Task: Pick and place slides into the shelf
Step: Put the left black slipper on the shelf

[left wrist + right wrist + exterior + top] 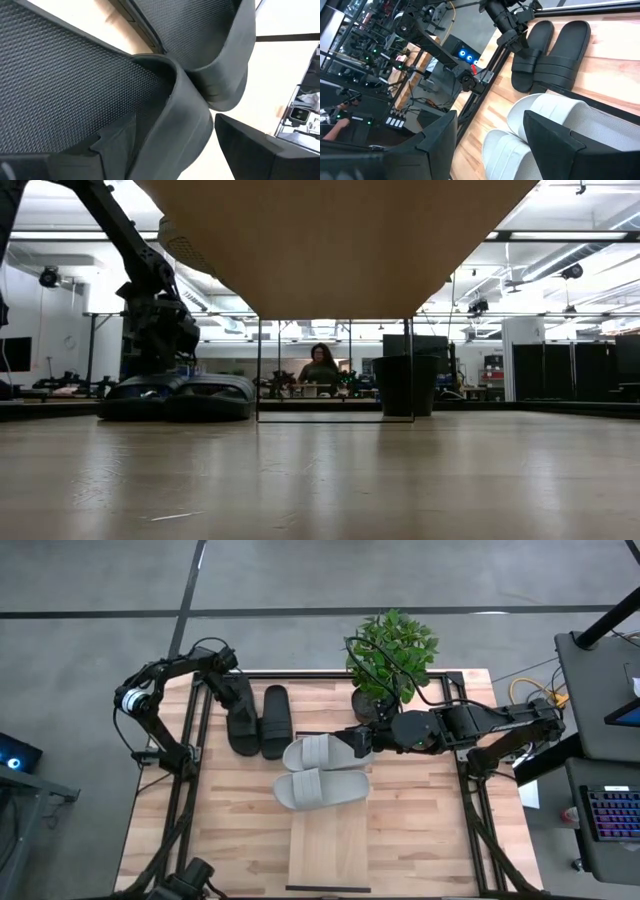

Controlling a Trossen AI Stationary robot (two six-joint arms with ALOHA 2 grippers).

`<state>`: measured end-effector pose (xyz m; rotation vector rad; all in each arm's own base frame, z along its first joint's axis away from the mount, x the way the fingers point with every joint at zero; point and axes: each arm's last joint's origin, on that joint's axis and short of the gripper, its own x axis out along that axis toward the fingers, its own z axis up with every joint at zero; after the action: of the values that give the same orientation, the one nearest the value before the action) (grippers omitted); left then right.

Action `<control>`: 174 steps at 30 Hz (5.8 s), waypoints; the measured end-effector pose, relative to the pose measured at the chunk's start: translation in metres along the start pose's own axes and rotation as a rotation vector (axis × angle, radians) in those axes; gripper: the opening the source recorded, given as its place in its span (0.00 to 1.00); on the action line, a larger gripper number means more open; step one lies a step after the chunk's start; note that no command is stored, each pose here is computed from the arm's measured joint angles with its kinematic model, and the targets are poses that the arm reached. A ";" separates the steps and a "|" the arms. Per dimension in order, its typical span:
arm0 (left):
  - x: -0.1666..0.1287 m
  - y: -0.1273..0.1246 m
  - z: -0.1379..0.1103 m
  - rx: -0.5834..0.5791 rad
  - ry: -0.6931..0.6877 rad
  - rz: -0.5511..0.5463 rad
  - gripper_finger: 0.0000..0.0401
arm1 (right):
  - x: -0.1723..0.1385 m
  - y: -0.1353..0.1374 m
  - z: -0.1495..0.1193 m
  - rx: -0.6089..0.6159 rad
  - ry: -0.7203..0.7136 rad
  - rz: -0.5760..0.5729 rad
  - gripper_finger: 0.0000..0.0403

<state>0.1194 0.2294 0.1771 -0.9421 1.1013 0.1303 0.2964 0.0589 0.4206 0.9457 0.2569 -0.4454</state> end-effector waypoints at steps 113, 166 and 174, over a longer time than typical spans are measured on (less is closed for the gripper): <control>-0.170 -0.201 -0.112 0.163 -0.954 -0.049 0.00 | 0.016 -0.012 0.001 -0.058 -0.073 -0.035 0.54; -0.213 -0.353 -0.012 0.682 -1.011 -0.395 0.00 | -0.042 0.044 0.087 -0.426 -0.349 0.221 0.57; -0.217 -0.352 -0.016 0.667 -1.046 -0.366 0.00 | -0.039 0.046 0.084 -0.394 -0.325 0.254 0.66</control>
<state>0.1868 0.0735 0.5547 -0.3378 -0.0343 -0.0529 0.2858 0.0225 0.5164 0.5005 -0.0721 -0.2924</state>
